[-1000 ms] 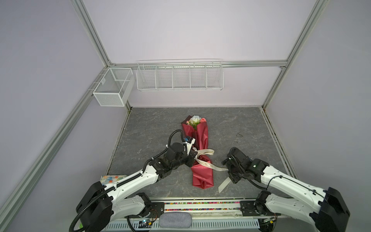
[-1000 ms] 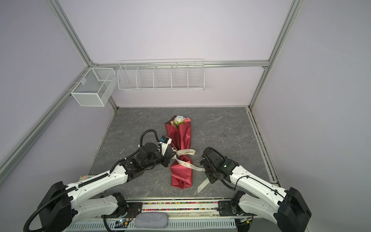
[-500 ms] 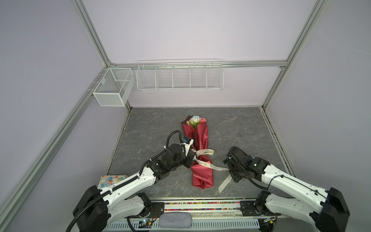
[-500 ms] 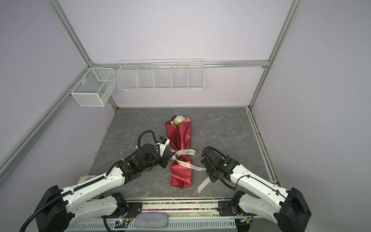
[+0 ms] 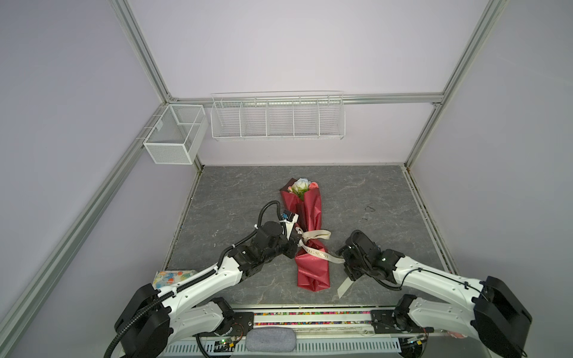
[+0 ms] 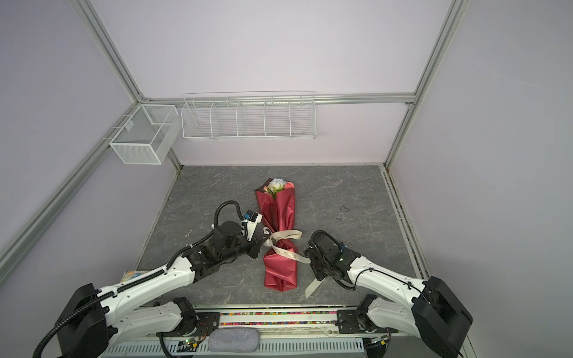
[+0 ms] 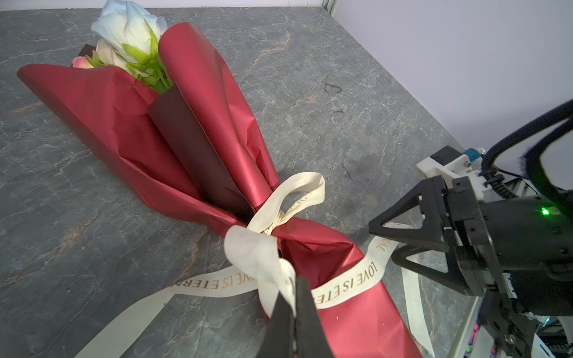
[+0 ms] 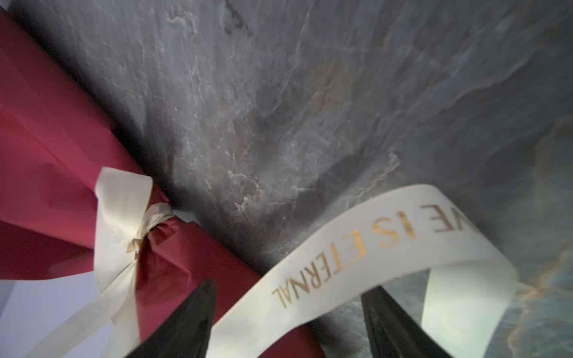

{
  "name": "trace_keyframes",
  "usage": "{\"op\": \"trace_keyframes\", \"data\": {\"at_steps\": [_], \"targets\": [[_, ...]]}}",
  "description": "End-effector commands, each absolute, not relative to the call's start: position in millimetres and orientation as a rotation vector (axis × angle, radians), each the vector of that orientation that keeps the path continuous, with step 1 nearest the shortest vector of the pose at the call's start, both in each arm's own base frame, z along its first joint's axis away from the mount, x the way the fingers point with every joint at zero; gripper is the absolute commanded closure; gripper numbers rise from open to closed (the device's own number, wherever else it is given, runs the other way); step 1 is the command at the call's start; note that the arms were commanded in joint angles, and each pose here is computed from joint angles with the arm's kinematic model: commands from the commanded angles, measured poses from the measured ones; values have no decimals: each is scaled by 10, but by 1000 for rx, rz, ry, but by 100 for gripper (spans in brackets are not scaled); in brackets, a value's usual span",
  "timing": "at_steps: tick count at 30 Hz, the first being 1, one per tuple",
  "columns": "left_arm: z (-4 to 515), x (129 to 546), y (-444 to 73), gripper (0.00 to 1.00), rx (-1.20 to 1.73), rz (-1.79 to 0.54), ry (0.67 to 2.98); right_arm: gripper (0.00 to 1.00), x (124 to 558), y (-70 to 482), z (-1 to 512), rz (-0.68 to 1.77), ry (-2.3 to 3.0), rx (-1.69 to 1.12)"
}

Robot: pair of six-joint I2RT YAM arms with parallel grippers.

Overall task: Tie the bouquet of fake flowers
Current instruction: 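Pull the ribbon ends apart with both grippers to tighten the bow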

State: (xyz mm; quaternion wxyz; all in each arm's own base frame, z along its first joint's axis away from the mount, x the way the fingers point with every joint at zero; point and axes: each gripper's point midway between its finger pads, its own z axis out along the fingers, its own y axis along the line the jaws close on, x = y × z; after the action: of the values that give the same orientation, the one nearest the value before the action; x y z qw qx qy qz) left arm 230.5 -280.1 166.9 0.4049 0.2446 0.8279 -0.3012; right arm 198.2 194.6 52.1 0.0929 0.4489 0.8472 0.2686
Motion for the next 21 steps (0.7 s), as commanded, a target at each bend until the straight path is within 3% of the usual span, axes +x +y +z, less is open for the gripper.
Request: {"op": "trace_keyframes", "data": {"at_steps": [1, 7, 13, 21], "targets": [[1743, 2340, -2813, 100, 593, -771, 2079, 36, 2065, 1958, 564, 843, 2421, 1445], [1708, 2387, -2774, 100, 571, -727, 2101, 51, 2039, 1841, 441, 798, 2381, 1502], [1658, 2412, -2728, 100, 524, -713, 2114, 94, 2136, 1720, 447, 816, 2331, 1395], [1650, 2440, -2666, 100, 482, -705, 2119, 94, 2214, 1420, 721, 697, 2338, 1241]]}}
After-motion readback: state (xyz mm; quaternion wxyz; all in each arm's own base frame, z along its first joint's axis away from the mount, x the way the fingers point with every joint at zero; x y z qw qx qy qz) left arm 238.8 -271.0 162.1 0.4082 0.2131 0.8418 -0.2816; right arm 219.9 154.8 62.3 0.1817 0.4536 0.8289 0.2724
